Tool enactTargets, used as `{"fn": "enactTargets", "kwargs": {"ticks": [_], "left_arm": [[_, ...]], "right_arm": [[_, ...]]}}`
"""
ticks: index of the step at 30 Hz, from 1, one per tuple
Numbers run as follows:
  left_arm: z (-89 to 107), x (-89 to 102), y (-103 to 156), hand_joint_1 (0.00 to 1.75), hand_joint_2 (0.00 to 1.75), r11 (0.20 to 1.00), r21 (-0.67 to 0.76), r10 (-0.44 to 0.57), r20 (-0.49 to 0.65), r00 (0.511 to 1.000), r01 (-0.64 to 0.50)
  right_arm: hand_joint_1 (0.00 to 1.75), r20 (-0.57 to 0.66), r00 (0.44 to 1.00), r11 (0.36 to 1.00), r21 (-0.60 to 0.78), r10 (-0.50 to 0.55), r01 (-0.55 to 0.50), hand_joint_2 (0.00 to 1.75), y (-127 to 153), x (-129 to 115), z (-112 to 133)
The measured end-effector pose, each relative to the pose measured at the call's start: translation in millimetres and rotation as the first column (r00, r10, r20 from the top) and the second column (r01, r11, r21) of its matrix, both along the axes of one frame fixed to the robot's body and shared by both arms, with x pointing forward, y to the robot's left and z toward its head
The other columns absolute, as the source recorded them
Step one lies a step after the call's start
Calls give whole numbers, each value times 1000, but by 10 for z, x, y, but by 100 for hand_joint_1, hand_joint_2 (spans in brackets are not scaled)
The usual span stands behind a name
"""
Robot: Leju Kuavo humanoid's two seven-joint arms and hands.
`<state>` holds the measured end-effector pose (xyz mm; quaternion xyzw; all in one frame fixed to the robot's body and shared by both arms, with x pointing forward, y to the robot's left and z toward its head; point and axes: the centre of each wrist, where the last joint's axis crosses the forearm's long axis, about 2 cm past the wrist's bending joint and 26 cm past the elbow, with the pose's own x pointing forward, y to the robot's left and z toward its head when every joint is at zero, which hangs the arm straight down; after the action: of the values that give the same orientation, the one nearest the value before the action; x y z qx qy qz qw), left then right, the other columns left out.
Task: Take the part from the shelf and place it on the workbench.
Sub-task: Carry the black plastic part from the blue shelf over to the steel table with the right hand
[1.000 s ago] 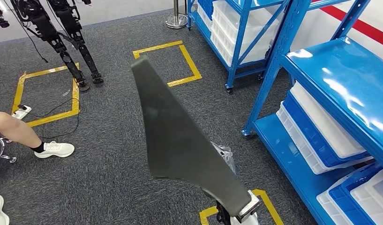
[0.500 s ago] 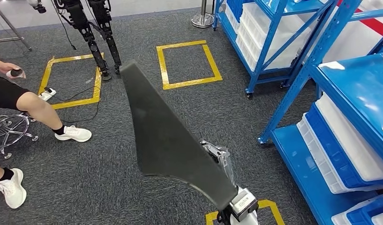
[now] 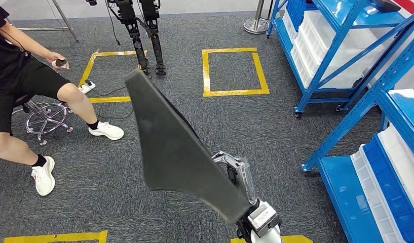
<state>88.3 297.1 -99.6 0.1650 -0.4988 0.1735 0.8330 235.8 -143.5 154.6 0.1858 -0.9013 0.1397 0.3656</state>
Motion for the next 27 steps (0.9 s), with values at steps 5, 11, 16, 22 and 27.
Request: {"fn": "enactTargets", "kwargs": {"ticks": [5,11,16,22,27], "left_arm": [[4,20,-17,0,175,1000,-8,-6,6,1000,6],[9,47,-20,0,175,1000,-23,-3,18,1000,4],[10,50,-21,0,175,999,-32,7,23,1000,-7],[9,32,-15,0,175,999,-35,19,25,1000,-18],[14,-6,3,0,175,998,-47,43,42,998,-41]], "right_arm": [[175,-8,1000,1000,5,1,-1,175,1,-5,-12],[175,-16,1000,1000,5,2,-2,175,3,-29,-62],[175,-16,1000,1000,13,14,-14,175,27,-32,-71],[175,-29,999,999,15,30,-30,175,53,-50,-106],[175,-38,998,998,30,49,-48,175,76,-47,-97]]}}
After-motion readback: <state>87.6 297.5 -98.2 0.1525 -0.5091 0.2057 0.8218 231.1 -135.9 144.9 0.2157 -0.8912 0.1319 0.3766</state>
